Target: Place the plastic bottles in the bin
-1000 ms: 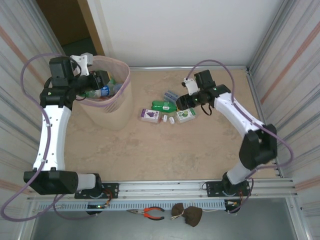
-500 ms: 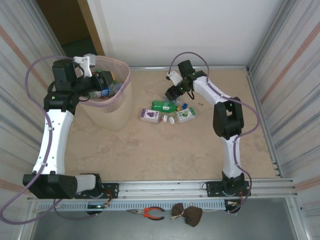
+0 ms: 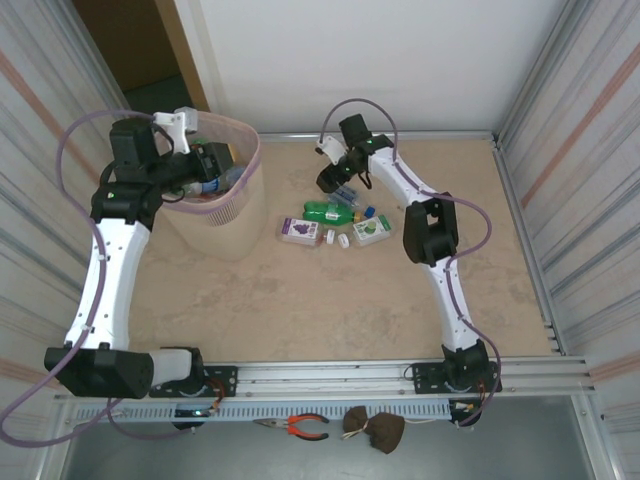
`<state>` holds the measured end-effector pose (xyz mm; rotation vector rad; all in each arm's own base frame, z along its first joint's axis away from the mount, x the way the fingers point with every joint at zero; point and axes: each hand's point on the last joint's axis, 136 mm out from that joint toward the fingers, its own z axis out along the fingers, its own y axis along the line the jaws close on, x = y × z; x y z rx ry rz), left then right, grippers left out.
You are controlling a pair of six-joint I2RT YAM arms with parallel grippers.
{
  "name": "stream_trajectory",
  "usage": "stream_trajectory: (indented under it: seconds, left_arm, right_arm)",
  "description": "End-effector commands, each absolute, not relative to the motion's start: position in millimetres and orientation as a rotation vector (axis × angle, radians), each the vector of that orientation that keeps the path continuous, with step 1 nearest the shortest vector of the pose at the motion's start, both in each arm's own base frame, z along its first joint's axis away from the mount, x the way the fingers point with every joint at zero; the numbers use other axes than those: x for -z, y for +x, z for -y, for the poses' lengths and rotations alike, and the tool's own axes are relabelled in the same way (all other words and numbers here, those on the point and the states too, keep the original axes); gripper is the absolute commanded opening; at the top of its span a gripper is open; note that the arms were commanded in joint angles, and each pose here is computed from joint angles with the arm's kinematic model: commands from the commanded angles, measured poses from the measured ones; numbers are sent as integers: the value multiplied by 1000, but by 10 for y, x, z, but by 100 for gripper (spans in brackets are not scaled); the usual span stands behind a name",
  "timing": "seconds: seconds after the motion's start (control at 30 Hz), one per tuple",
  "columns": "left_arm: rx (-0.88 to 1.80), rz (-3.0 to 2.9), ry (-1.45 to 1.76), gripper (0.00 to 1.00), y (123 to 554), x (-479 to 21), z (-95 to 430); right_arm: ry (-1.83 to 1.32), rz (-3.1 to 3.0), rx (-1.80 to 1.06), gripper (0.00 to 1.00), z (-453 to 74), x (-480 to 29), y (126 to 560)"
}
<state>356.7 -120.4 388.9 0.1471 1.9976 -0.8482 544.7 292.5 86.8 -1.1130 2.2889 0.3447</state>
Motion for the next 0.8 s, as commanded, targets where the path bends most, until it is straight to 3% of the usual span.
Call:
stream_trajectory:
  seconds: [0.0, 0.33, 0.77]
  left_arm:
    - [868, -1954, 174, 37, 3517, -4037, 1259]
    - [871, -1954, 196, 37, 3558, -4050, 1337]
    - [875, -1935, 221, 37, 3501, -4078, 1360]
  right_arm:
    - [-1196, -2319, -334, 77, -2975, -692, 5336]
    - [-1212, -2376, -235, 72, -2920, -377, 5348]
    - [-1185, -2300, -146, 47, -2859, -703, 5501]
